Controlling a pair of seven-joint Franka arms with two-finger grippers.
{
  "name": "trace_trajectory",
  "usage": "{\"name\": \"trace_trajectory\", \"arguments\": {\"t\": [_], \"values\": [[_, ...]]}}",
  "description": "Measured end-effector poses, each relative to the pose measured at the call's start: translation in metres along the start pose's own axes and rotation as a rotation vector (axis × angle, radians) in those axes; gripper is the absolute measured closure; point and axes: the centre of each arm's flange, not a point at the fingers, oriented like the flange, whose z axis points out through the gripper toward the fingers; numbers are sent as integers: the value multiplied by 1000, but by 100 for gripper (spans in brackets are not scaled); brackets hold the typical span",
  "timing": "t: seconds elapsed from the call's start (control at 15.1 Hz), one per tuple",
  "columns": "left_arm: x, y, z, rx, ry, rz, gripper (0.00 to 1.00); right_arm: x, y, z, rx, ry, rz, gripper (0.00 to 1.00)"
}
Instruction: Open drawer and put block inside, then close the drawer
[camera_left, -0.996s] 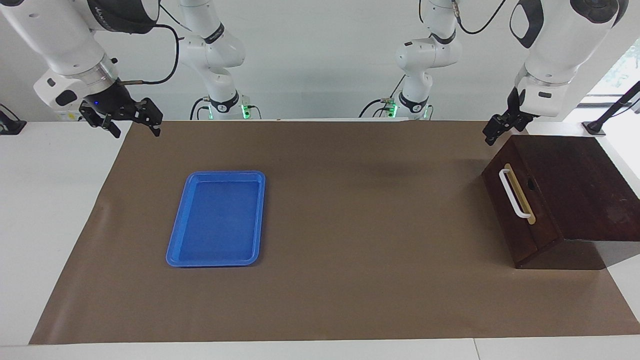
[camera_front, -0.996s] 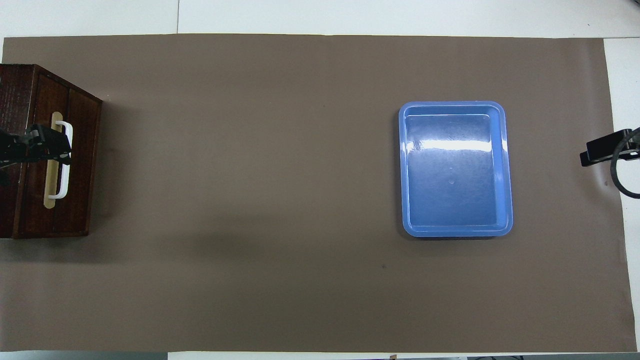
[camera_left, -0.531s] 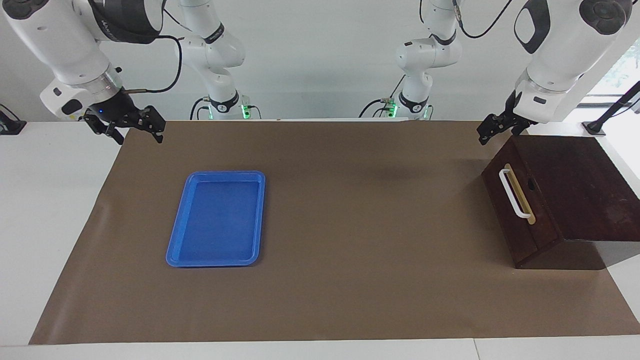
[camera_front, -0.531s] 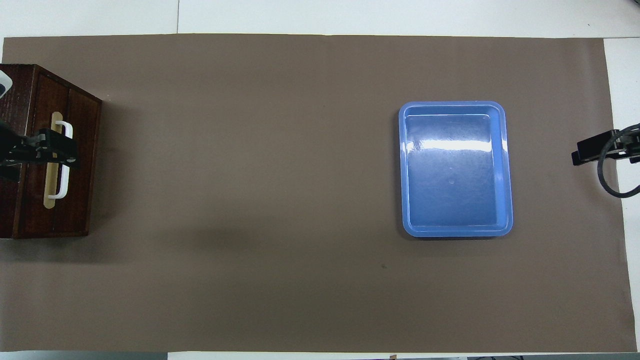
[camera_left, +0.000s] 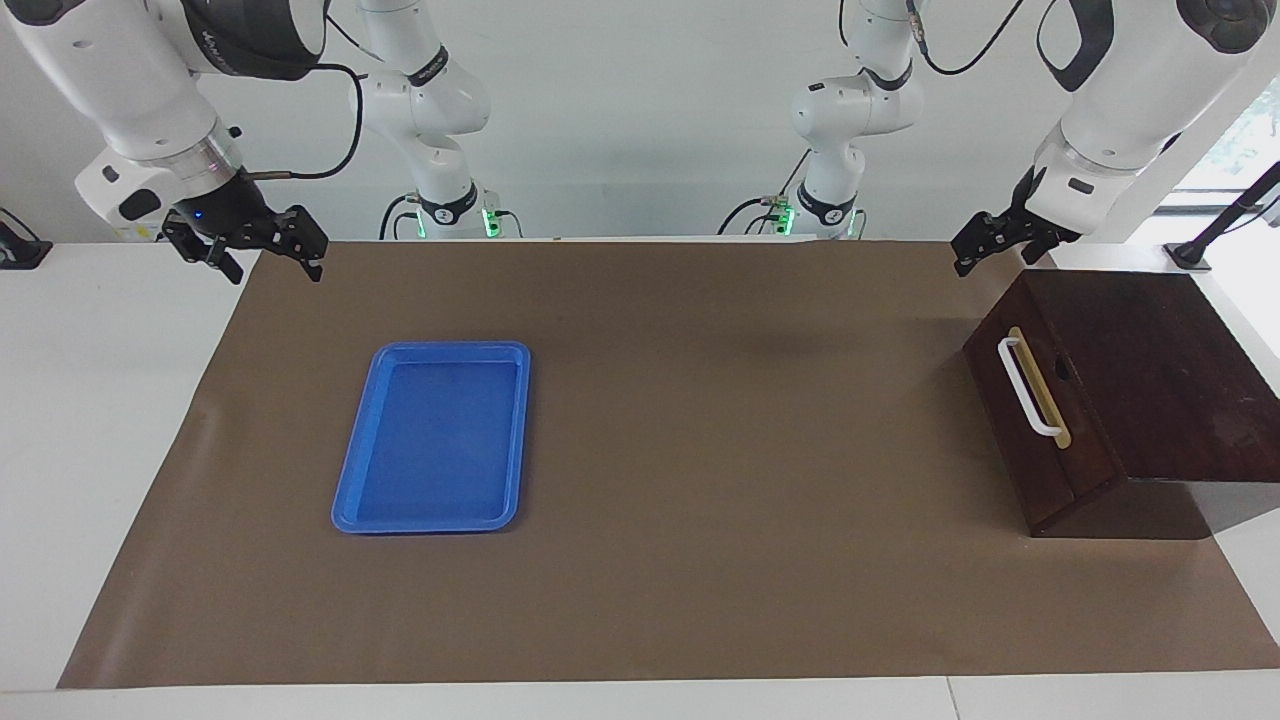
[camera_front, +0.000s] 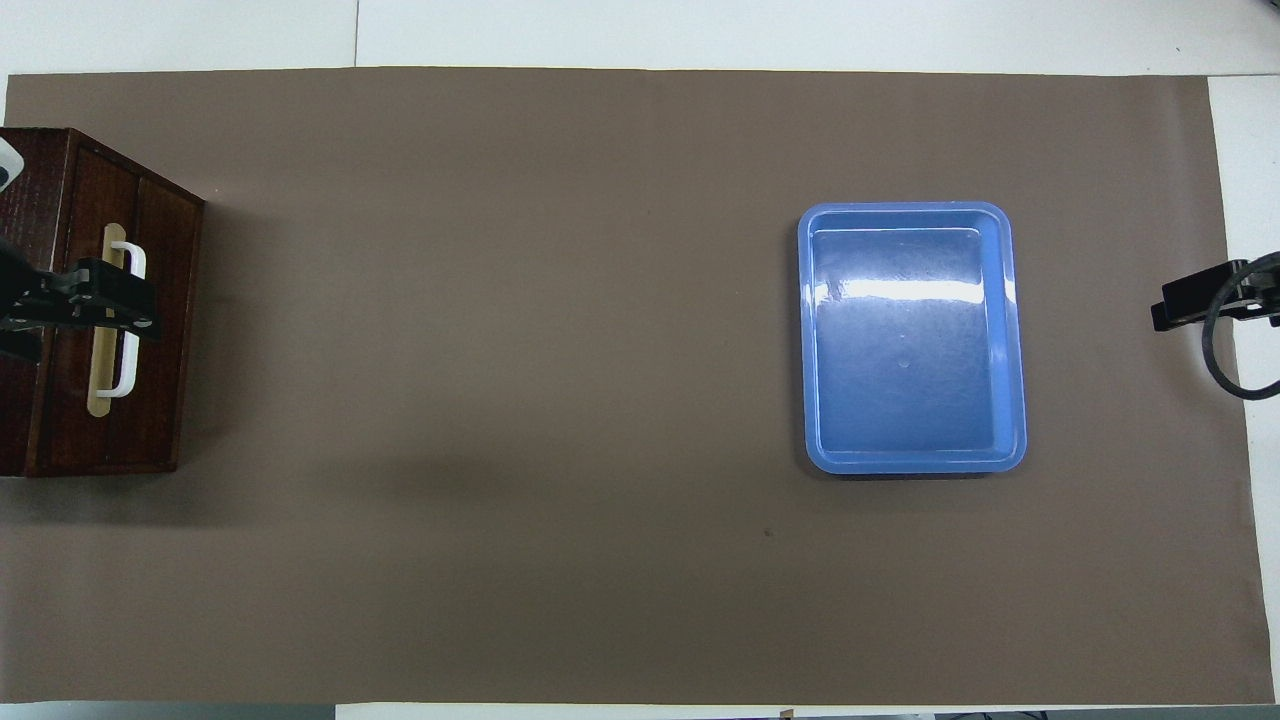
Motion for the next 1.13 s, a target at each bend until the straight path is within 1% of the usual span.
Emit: {"name": "trace_trajectory", "arguments": {"t": [0.53,0.8,1.13], "values": [[-2,-2,-3,-2,3,40,0,-1,0,-2,0,4,0,0],[0,2,6,-1,-1,58,0,-1,0,-2,0,5,0,0],[0,7,7,0,-1,68,0,-1,0,-3,0,5,0,0]]}}
